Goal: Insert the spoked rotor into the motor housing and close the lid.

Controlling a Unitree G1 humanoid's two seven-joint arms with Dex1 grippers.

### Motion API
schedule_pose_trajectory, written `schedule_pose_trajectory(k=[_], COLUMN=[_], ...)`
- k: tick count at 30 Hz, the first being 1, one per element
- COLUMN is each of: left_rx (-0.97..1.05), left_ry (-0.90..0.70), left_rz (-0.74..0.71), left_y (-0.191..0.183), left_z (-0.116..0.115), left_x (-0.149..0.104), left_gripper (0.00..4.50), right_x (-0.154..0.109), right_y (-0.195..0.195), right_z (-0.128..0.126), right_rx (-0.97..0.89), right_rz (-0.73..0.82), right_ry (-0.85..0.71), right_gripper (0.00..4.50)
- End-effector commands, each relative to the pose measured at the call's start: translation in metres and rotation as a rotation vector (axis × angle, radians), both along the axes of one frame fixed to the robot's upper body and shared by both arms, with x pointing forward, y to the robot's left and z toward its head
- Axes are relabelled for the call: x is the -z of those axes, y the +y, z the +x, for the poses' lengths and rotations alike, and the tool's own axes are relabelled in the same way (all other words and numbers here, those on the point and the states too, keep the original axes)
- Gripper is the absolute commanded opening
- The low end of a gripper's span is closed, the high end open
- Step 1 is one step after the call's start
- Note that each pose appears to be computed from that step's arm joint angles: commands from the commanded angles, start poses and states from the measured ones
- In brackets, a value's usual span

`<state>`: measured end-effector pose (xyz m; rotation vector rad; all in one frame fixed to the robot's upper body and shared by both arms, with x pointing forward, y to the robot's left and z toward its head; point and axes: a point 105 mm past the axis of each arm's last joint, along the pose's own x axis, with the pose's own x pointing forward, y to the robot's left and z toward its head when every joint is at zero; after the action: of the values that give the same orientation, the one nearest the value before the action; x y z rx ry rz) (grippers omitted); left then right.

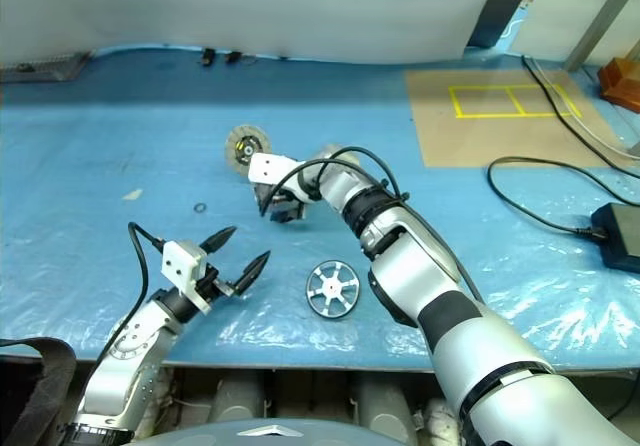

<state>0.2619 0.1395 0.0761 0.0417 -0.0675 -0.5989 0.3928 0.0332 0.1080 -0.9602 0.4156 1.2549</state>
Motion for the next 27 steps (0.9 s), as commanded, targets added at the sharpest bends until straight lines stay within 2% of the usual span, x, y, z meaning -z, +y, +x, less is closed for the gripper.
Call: schedule_pose_trajectory(k=[1, 4, 5, 7, 13, 17, 24, 27], left_rx=[0.006, 0.005, 0.005, 0.005, 0.005, 0.010, 0.027, 0.031], left_ry=[-0.056, -0.056, -0.056, -0.058, -0.062, -0.057, -0.048, -0.048], left_rz=[0.009, 0.015, 0.017, 0.023, 0.044, 0.057, 0.063, 0.064], left_y=[0.001, 0.003, 0.003, 0.004, 0.010, 0.011, 0.008, 0.008], left_z=[0.000, 0.001, 0.001, 0.001, 0.001, 0.000, 0.001, 0.001], left_x=[-0.013, -0.014, -0.014, -0.015, -0.018, -0.018, -0.015, -0.015], left_gripper=[4.50, 4.50, 4.50, 4.50, 4.50, 4.50, 4.50, 4.50], right_x=[0.011, 0.018, 0.019, 0.020, 0.020, 0.006, 0.021, 0.021], right_y=[-0.006, -0.010, -0.009, -0.005, 0.008, 0.036, 0.038, 0.038], right_z=[-0.004, -0.012, -0.015, -0.018, -0.028, -0.054, -0.074, -0.073], right_rx=[-0.035, -0.097, -0.108, -0.122, -0.144, -0.148, -0.134, -0.109], right_rz=[-0.075, -0.128, -0.127, -0.120, -0.092, 0.078, 0.054, 0.062], right_ry=[0.021, 0.050, 0.060, 0.063, 0.096, 0.270, 0.314, 0.309], right_gripper=[4.45, 4.45, 4.29, 3.85, 1.95, 1.93, 1.93, 1.93])
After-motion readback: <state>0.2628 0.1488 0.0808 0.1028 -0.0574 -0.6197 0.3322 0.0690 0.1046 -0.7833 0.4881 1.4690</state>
